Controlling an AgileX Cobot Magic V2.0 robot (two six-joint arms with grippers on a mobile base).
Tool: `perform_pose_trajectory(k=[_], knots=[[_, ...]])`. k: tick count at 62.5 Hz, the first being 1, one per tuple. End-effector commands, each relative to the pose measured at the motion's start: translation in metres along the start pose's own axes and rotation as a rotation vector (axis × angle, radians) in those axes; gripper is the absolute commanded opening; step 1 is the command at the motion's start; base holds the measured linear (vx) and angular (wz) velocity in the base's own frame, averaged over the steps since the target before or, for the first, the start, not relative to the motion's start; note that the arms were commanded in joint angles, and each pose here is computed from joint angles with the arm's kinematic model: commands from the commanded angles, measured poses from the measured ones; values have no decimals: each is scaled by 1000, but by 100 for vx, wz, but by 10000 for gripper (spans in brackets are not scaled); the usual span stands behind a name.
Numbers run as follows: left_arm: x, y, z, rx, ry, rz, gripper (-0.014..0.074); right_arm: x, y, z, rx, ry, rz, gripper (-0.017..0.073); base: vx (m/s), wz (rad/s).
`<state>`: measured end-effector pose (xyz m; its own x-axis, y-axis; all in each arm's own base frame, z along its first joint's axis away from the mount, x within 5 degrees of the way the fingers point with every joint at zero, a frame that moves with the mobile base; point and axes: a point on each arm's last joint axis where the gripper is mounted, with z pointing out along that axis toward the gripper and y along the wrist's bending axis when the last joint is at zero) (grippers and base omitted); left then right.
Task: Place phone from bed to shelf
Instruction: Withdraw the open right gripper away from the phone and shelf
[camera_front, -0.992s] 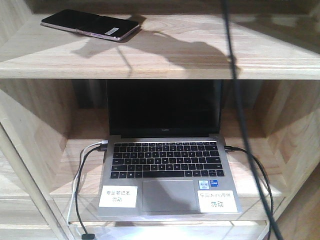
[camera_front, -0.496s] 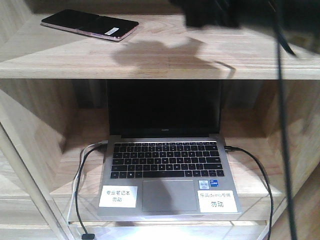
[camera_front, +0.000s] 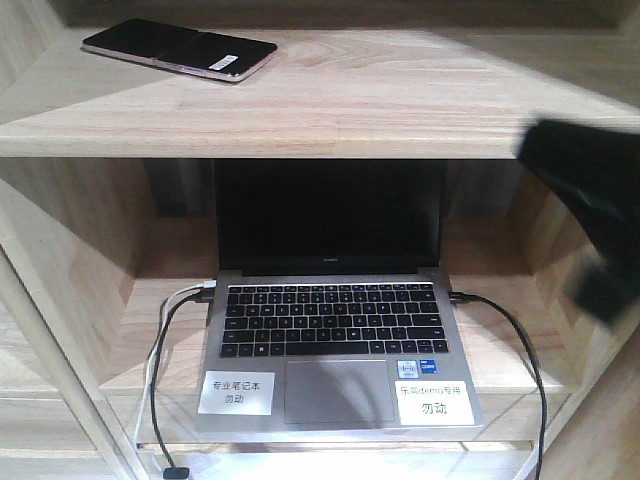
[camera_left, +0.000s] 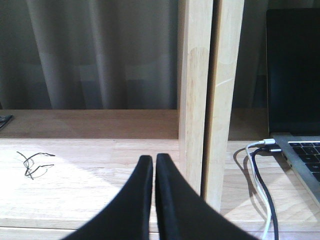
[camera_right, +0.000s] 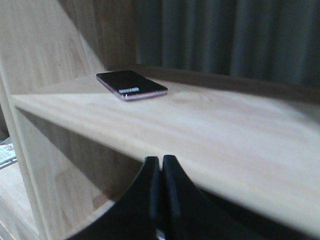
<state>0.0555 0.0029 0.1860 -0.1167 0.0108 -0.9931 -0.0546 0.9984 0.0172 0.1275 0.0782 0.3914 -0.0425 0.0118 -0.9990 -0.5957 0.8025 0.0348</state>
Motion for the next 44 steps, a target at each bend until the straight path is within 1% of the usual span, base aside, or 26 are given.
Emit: perform_pose_trajectory(k=[1,11,25,36,44], knots=[[-5,0,0,0,-74,-9,1,2,0,-19,47,-75,3,-5,0,0],[-5,0,0,0,-74,-9,1,29,3,-41,56,-79,4,-5,0,0],[-5,0,0,0,-74,-9,1,66,3,-60,94,-92,17,-5,0,0],[-5,0,0,0,-74,-9,1,90,-2,-66,154,-104,59,-5,0,0],[-5,0,0,0,-74,-9,1,104,-8,-65,205,-100,104,-5,0,0]])
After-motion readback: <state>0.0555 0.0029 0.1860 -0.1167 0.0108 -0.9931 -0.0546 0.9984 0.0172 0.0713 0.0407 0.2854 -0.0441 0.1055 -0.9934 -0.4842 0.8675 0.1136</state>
